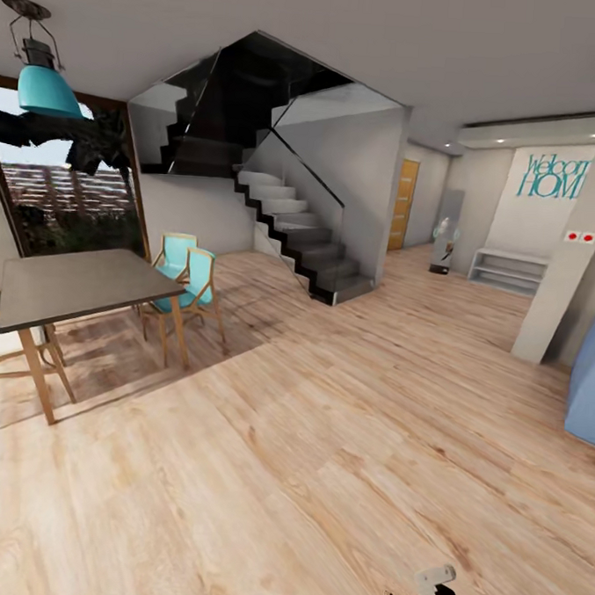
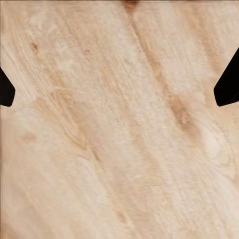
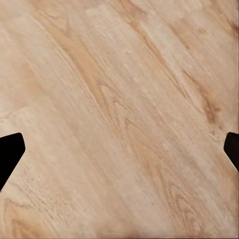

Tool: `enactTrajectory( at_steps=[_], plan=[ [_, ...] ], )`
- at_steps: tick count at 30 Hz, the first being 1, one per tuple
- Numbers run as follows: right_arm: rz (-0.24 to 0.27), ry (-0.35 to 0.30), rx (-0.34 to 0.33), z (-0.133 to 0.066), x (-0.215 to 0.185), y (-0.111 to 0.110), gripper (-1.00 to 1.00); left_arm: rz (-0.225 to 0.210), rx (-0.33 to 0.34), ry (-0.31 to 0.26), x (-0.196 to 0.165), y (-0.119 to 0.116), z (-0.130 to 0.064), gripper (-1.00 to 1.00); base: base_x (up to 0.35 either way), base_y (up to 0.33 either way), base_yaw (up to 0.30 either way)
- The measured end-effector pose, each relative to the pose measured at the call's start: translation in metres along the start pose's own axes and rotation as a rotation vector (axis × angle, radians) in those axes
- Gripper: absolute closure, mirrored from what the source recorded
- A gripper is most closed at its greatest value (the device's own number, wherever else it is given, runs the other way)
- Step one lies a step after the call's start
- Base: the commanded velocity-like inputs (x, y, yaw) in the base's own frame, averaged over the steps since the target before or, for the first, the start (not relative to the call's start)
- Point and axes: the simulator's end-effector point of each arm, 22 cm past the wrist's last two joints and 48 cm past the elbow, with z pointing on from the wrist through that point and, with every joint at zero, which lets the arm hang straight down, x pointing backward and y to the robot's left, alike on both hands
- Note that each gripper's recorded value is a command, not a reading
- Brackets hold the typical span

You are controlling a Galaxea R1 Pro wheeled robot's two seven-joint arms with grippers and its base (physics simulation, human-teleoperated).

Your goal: Turn on the radio receiver that's on the table in the living room.

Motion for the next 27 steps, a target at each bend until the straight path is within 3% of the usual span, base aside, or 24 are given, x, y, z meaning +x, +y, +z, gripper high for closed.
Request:
enactTrajectory(
  at_steps=[7,27],
  plan=[
    [0.074,0.004,0.05,0.0,0.002,-0.024,-1.0,0.005,0.001,0.022,0.011,-0.001,0.0,-1.0,0.0,0.0,-0.277],
    [0.079,0.004,0.053,0.0,0.002,-0.026,-1.0,0.005,0.001,0.024,0.012,0.0,0.0,-1.0,0.0,0.0,-0.277]
  ],
)
